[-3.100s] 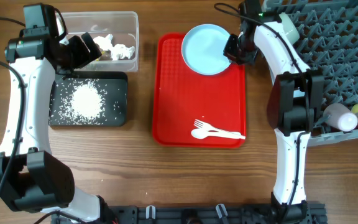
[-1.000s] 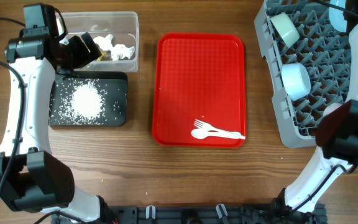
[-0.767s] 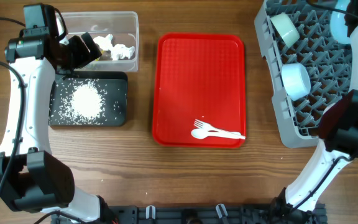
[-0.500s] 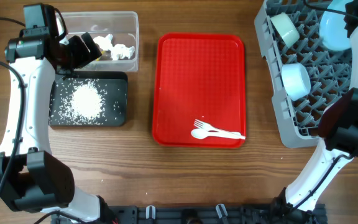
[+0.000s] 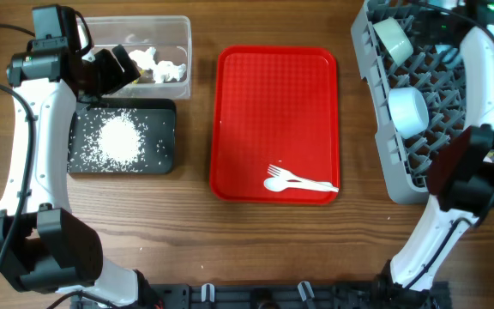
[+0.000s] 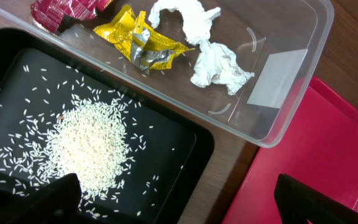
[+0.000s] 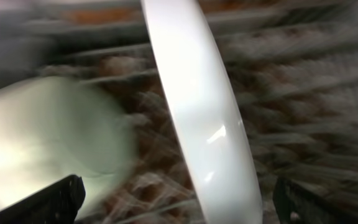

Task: Sort waste into correct bins and load items into the dishwasher rack
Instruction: 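Carry the light-blue plate to the rack and stand it upright, then move the right gripper over the white fork and spoon on the tray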

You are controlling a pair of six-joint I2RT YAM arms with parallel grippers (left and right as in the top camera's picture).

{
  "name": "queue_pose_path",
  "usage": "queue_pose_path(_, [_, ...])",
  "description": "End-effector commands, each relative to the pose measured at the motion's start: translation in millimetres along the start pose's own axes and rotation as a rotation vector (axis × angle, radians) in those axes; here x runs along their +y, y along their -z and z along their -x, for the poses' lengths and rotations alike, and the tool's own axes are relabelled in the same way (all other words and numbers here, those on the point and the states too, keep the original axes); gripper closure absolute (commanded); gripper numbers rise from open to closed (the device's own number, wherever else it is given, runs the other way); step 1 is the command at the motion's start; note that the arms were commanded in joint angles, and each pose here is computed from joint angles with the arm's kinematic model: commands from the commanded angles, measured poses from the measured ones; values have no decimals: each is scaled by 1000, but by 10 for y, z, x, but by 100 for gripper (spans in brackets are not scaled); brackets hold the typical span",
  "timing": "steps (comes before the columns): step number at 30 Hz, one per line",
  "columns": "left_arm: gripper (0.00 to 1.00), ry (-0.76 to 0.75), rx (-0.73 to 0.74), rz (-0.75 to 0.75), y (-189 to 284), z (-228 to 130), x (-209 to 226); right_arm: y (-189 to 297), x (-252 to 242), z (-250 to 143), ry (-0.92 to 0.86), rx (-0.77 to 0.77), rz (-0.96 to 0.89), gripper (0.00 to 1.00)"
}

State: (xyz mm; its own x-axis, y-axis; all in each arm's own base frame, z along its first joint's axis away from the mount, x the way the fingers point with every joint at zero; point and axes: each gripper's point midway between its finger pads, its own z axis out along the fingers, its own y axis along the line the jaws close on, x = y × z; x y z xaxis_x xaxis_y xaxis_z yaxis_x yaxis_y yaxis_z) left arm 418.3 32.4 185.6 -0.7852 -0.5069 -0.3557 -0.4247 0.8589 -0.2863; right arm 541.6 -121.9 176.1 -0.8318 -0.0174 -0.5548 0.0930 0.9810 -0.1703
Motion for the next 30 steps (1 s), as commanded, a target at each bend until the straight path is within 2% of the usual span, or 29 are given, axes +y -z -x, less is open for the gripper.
queue_pose_path(1, [0, 11, -4, -7, 19, 16, -8, 780, 931, 229, -4, -99, 344, 0])
queue_pose_path(8, [0, 11, -4, -7, 19, 16, -8, 1428, 2115, -264, 205, 40, 444, 0])
queue_pose_path(19, [0, 11, -4, -7, 19, 16, -8, 2066, 3346, -888, 444, 96, 559, 0])
queue_pose_path(24, [0, 11, -4, -7, 19, 16, -8, 2453, 3439, -1143, 544, 72, 480, 0])
queue_pose_path(27, [0, 11, -4, -6, 19, 15, -7, 2699, 3208, -1186, 511, 35, 352, 0])
queue_pose_path(30, [0, 11, -4, -7, 19, 16, -8, 3029, 2853, -1132, 409, -29, 299, 0])
